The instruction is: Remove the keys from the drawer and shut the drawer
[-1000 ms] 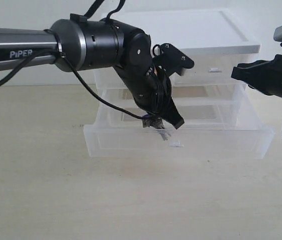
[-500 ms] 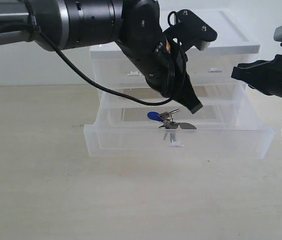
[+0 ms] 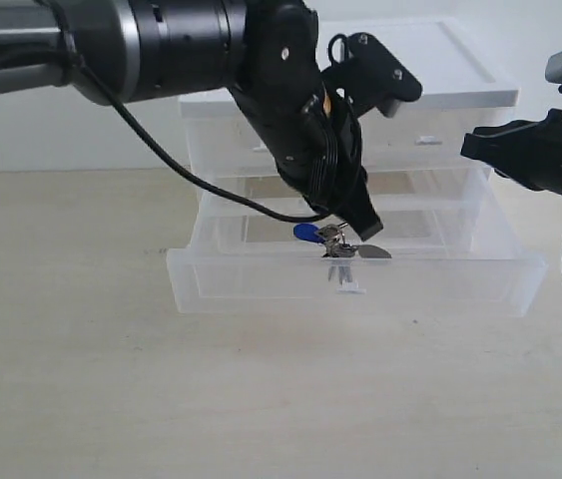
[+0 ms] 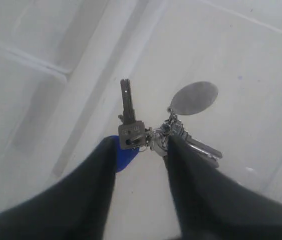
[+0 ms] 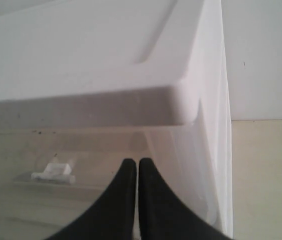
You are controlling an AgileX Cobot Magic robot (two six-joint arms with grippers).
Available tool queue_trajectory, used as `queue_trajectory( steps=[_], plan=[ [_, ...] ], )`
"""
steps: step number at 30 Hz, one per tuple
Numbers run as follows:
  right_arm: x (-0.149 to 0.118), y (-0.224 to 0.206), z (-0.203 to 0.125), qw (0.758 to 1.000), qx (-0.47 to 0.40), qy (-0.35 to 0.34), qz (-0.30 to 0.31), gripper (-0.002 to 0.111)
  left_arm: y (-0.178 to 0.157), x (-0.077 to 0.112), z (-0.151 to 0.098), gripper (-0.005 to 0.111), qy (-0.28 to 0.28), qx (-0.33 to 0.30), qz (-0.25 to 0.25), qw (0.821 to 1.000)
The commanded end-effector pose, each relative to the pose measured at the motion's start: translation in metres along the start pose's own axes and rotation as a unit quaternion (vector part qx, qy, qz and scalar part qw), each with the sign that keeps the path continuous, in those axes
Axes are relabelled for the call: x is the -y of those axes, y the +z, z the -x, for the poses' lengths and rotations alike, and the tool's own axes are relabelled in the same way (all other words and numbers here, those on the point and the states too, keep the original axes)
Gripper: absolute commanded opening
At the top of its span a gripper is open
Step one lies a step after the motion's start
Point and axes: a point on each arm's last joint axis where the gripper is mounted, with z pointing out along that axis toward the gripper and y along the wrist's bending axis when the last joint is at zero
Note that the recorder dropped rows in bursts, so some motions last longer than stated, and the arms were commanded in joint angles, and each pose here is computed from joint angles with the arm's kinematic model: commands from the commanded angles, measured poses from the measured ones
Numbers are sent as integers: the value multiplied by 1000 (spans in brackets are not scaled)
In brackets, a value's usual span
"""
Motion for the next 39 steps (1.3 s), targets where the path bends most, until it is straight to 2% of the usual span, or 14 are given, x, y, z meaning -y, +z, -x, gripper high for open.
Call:
queue_trajectory(
  steps=[1,5,12,16,18,19,20,21,26,35,39],
  plan=[
    [0,1,0,1000,1,-1,0,0,23,3,-2,57,-13,5,3,1000],
    [0,1,0,1000,1,-1,0,0,42,0,-6,64,-43,12,9,999],
    [-1,1,1,1000,3,-1,2,0,60,-14,-20,65,-83,-5,17,996],
    [-1,1,1,1000,3,-1,3,0,71,-17,-26,65,-95,-17,16,995],
    [-1,1,1,1000,3,-1,3,0,74,-15,-28,60,-92,-21,15,995],
    [-1,1,1,1000,3,-1,3,0,75,-15,-28,43,-88,-22,14,996],
    [-1,1,1,1000,3,-1,3,0,75,-15,-28,20,-86,-22,14,996],
    [-1,1,1,1000,3,-1,3,0,75,-15,-28,6,-79,-22,14,996],
    [-1,1,1,1000,4,-5,2,0,70,-17,-26,4,-68,-18,16,997],
    [0,1,1,1000,5,-7,1,0,25,-28,-10,4,-74,29,33,996],
    [0,1,1,1000,5,-7,1,0,17,-27,-12,4,-86,11,21,996]
  ],
)
